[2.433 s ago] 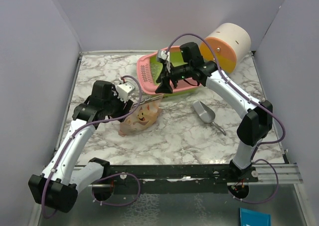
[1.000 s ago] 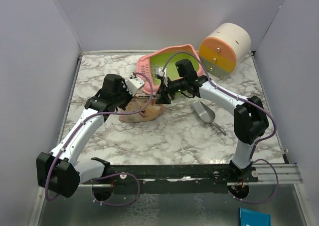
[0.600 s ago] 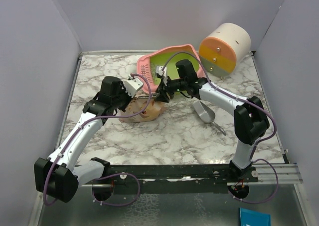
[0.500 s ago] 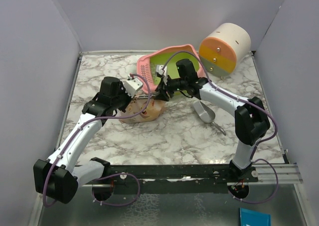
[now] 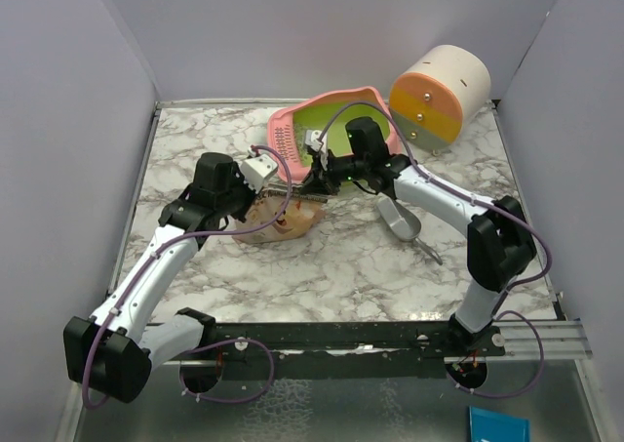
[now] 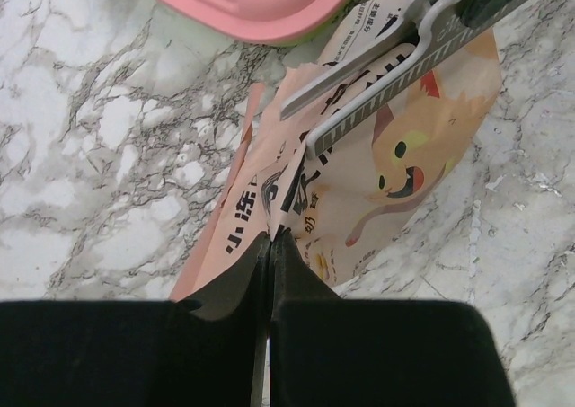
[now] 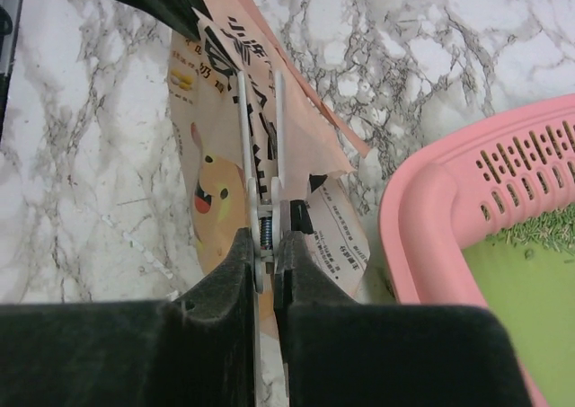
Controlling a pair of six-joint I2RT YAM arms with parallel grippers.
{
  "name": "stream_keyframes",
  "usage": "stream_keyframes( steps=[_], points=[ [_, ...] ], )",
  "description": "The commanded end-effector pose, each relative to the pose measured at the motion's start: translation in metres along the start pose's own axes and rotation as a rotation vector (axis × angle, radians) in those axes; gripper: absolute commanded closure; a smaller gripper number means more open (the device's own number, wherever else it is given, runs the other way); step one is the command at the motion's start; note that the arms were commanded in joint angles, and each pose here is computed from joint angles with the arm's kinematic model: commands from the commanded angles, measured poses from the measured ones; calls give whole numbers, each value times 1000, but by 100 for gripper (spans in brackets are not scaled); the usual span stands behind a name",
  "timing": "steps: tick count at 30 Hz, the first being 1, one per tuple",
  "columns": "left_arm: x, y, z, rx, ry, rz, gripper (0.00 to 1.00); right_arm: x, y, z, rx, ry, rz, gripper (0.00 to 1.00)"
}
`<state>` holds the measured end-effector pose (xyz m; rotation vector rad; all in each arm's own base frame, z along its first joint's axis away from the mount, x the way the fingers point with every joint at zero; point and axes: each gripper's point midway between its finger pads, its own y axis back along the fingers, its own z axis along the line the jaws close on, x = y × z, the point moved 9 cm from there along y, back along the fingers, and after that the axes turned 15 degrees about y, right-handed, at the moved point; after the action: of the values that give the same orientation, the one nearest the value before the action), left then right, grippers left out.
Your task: Fill the litter box with clean litter
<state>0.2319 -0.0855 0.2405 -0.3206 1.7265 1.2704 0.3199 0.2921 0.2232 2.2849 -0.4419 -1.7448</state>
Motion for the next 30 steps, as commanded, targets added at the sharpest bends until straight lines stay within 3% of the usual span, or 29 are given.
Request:
stream_keyframes(
  steps=[1, 2, 5, 10, 12, 15, 18, 20, 23, 30],
  points=[
    [-37, 15, -8, 50, -6, -226, 100, -22, 12, 1, 61, 48, -40, 99],
    [-38, 16, -8, 48, 3, -232, 100, -23, 14, 1, 76, 47, -36, 99],
    [-41, 20, -9, 36, 44, -267, 80, -28, 23, 0, 140, 45, -23, 99],
    [-53, 35, -10, -5, 135, -414, 60, -41, 49, 5, 320, 23, -25, 99],
    [-59, 45, -9, -39, 217, -493, 54, -46, 65, 4, 450, -14, -2, 99],
    [-64, 53, -7, -97, 382, -557, 34, -38, 99, -5, 754, -159, 73, 99],
    [-71, 54, -9, -103, 472, -500, 28, -4, 155, -16, 1016, -447, 154, 99],
    [-75, 48, -9, -101, 531, -429, 26, 32, 200, -16, 1127, -653, 142, 99],
    [-80, 34, -9, -89, 586, -321, 23, 80, 257, -3, 1311, -826, 183, 99],
    [-68, 11, 45, -204, 834, -125, 18, 138, 269, 29, 1365, -1011, 269, 99]
  ],
)
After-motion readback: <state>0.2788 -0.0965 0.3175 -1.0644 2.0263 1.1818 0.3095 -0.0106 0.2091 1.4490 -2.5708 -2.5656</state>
